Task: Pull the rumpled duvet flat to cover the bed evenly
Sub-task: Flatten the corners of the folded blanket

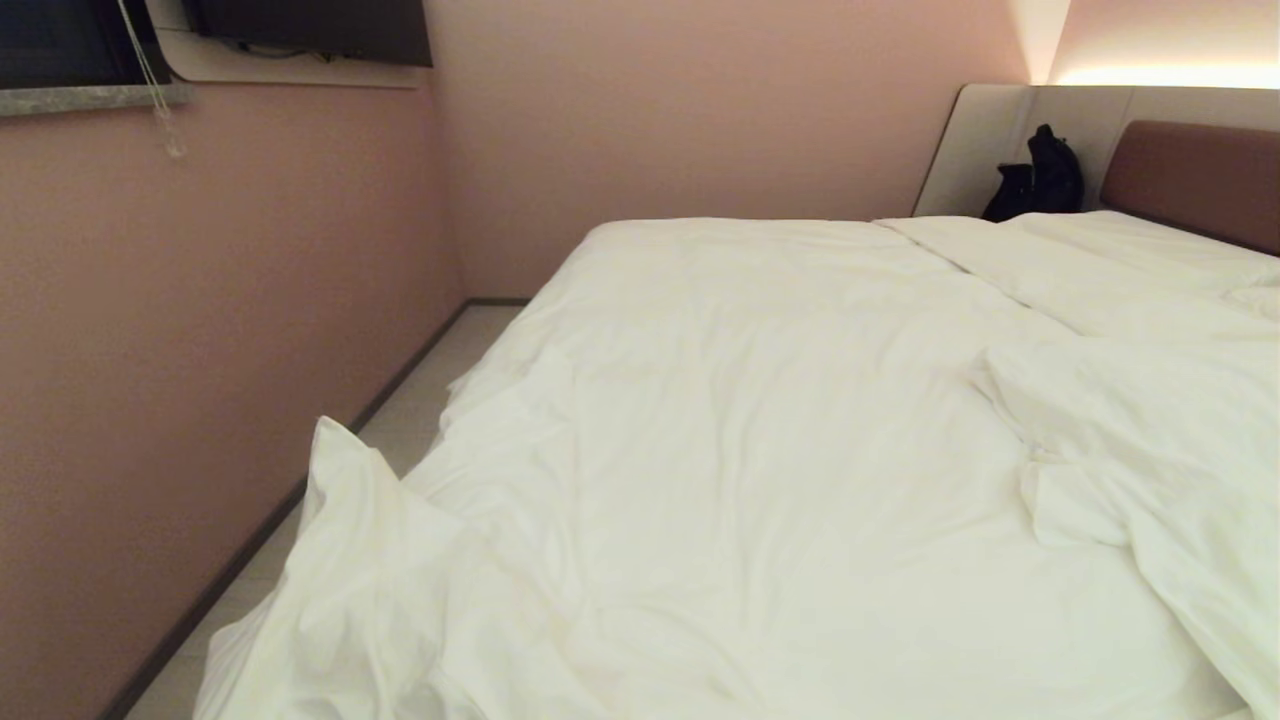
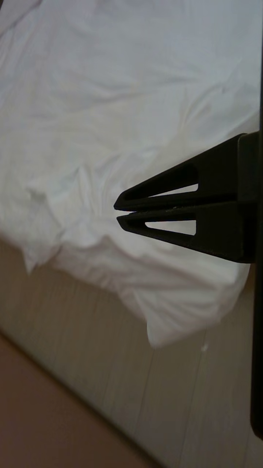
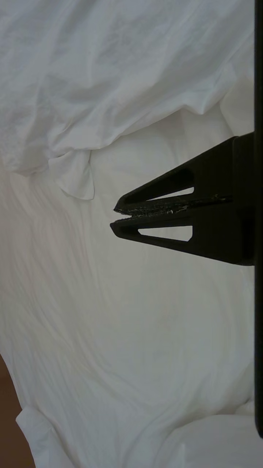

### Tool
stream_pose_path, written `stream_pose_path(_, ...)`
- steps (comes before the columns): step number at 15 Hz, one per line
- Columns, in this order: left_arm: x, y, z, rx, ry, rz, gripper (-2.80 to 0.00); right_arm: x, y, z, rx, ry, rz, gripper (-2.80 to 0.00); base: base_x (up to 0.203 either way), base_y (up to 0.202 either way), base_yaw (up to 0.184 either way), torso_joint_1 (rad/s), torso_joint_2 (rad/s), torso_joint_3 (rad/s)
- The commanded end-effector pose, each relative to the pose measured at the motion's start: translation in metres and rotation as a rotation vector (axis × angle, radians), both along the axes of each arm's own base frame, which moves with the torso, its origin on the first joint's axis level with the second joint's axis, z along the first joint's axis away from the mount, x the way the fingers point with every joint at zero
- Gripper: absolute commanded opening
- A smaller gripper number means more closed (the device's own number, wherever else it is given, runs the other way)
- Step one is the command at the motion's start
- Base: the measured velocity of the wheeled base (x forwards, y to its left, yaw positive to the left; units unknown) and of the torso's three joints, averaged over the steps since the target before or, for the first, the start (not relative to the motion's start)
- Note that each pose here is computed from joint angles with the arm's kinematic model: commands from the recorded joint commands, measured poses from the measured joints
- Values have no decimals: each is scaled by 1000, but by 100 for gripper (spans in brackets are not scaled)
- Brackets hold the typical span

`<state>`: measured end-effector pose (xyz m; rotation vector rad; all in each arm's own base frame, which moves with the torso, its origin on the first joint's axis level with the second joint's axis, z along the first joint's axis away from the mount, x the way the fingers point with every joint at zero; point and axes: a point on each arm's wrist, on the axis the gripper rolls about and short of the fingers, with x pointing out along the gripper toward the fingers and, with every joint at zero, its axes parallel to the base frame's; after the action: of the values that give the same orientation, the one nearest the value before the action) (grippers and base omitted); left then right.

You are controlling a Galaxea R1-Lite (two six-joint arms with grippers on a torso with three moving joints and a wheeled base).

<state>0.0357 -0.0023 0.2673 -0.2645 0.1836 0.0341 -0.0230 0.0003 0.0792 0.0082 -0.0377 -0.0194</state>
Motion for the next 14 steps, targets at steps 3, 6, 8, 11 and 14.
stream_pose_path(3,-36,9,-11,42,-96,92,-280,0,0,0,1,1,0,-280,0,0,0,0,0,0)
stream_pose_path(6,-51,13,-22,77,-124,230,-280,0,0,0,-1,1,0,-280,0,0,0,0,0,0)
stream_pose_path(8,-62,14,-39,93,-133,273,-280,0,0,0,0,1,0,-280,0,0,0,0,0,0)
stream_pose_path(11,-69,14,-77,158,-108,280,-280,0,0,0,0,1,0,-280,0,0,0,0,0,0)
stream_pose_path(14,-56,11,-97,176,-152,253,-280,0,0,0,-1,1,0,-280,0,0,0,0,0,0)
